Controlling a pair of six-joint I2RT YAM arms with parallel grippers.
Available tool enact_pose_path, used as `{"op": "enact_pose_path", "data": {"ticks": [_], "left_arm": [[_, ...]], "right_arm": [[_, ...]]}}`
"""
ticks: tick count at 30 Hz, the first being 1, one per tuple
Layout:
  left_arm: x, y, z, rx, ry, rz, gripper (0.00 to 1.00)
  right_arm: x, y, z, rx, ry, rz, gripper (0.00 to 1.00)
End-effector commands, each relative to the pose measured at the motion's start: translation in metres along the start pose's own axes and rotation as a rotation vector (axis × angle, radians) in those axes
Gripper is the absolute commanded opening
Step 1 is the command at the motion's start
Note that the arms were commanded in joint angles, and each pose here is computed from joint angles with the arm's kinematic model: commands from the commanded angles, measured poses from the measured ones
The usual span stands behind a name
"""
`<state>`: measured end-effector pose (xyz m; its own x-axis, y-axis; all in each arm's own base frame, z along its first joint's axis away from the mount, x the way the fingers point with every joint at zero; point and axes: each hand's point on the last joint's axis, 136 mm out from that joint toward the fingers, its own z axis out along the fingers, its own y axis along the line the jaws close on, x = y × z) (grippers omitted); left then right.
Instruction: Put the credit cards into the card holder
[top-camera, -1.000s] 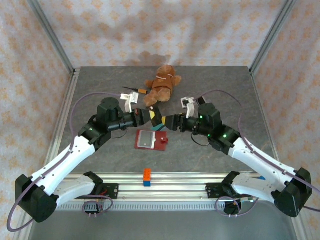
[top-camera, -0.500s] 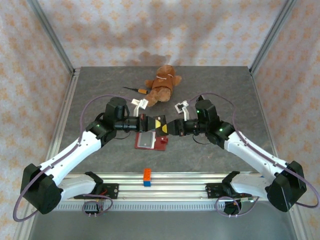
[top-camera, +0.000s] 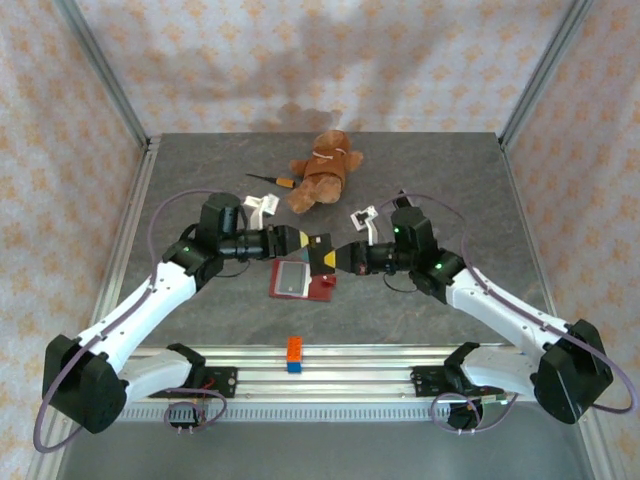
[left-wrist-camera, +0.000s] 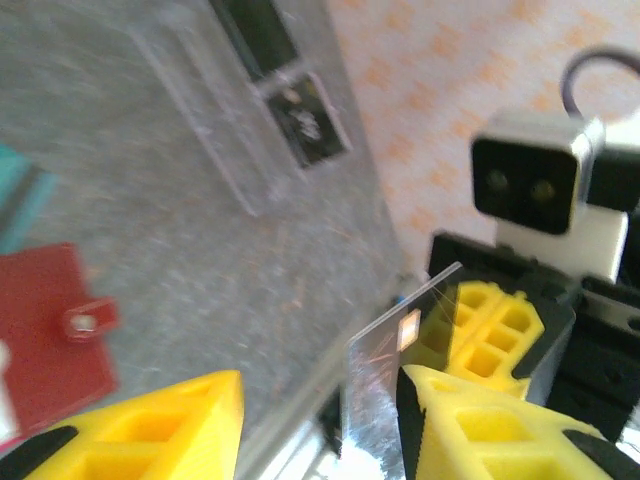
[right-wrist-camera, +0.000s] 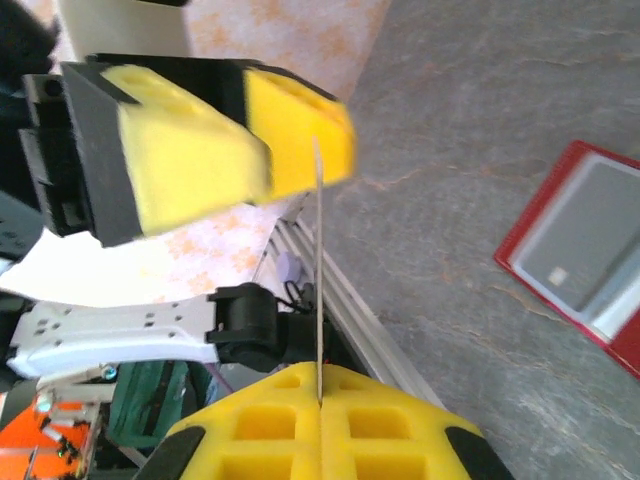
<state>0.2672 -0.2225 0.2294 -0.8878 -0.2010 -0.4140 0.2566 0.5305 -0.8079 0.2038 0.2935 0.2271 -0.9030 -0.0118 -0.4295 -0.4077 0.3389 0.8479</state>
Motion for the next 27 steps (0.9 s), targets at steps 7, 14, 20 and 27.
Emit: {"op": "enact_pose_path", "data": {"ticks": [7,14,20,27], "left_arm": [[0.036,0.129,-0.016,-0.545,0.075,0.013,0.47],[0.06,0.178,0.006,-0.625,0.169,-0.059,0.35],[0.066,0.193,0.017,-0.637,0.21,-0.065,0.28],[0.074,0.207,0.024,-0.66,0.25,-0.084,0.25]], "right_arm": [[0.014,-0.081,0.042,0.165,-0.019,0.227,0.0],[0.027,-0.112,0.072,0.192,0.066,0.27,0.0],[0.027,-0.126,0.086,0.183,0.091,0.314,0.0],[0.025,-0.138,0.093,0.156,0.113,0.367,0.0]]}}
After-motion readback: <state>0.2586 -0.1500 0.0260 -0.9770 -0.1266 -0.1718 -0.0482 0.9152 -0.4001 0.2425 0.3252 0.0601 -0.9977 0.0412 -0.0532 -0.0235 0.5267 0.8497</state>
